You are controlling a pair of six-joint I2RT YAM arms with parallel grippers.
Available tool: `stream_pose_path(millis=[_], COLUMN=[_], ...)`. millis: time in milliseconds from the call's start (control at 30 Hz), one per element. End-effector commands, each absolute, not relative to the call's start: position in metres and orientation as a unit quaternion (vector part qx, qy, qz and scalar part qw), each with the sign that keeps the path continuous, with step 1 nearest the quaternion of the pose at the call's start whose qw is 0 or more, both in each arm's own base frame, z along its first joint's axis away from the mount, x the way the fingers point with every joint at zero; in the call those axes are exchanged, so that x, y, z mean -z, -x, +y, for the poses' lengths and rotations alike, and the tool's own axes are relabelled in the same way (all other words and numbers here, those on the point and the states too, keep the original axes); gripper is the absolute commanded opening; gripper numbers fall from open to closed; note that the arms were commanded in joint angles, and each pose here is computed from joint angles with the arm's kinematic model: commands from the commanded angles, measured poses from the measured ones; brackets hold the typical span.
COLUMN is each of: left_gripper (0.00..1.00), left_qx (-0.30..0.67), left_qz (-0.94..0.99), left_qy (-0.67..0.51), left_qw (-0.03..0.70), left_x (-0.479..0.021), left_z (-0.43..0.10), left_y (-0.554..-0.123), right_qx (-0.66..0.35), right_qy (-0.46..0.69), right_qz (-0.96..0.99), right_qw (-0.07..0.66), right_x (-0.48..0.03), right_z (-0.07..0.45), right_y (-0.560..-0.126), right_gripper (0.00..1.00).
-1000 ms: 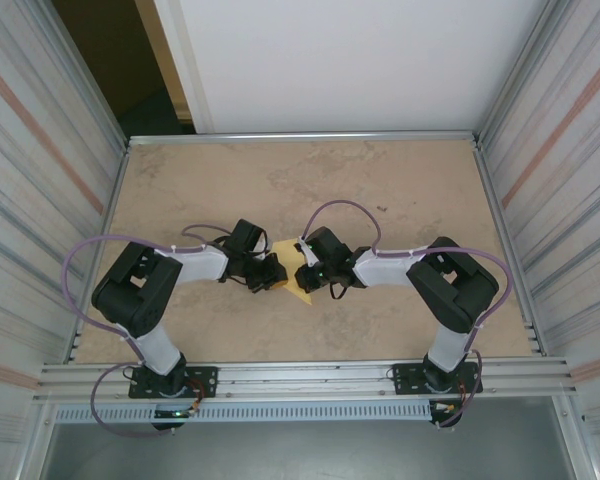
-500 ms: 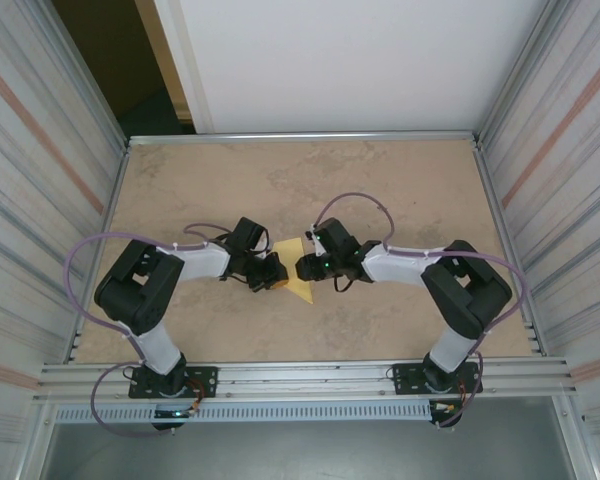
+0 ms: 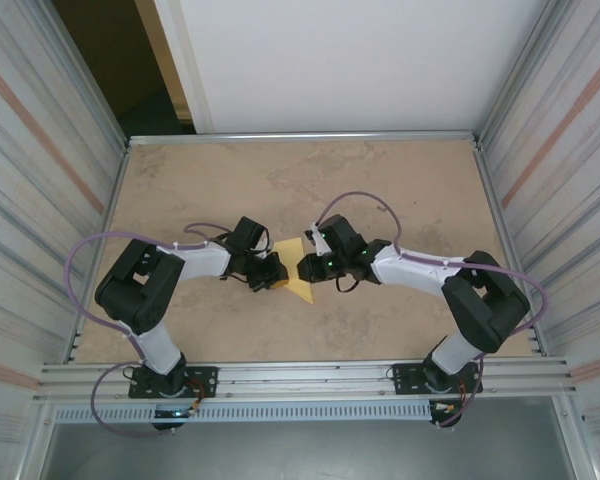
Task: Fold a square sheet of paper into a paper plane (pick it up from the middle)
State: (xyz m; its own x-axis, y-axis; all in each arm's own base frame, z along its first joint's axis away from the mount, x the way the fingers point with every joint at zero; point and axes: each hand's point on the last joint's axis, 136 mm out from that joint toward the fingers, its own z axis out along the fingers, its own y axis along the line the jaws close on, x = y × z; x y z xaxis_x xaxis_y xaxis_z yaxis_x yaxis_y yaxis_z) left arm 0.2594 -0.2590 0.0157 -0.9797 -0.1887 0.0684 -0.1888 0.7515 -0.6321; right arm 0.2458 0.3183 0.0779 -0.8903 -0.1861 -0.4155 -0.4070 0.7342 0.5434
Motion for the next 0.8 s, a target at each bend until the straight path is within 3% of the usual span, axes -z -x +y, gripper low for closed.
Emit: stream_pose_path(millis=[0,200,767], left_gripper=[0.10,0.10,0.11], left_qx=[-0.276,-0.277,-0.275], left_qz=[-0.953,-0.953,-0.953], left_qy=[-0.123,-0.121,-0.120], left_qw=[0.028,0.031,0.039], left_x=[0.013,0.013,0.016], left_z=[-0.240,-0.240,-0.241], left_y=[-0.243,-0.242,-0.241], right_qx=[-0.343,-0.348,-0.307], right_qy=[0.189,0.196,0.183], right_qz=[0.912,0.911,0.930], right_qw=[0.123,0.099,0.084], right_x=[-0.066,-0.051,-0.024], right_z=[0.331,0.343,0.331], right_y=[-0.224,-0.223,-0.231], right_gripper=[0.14,0.09,0.07])
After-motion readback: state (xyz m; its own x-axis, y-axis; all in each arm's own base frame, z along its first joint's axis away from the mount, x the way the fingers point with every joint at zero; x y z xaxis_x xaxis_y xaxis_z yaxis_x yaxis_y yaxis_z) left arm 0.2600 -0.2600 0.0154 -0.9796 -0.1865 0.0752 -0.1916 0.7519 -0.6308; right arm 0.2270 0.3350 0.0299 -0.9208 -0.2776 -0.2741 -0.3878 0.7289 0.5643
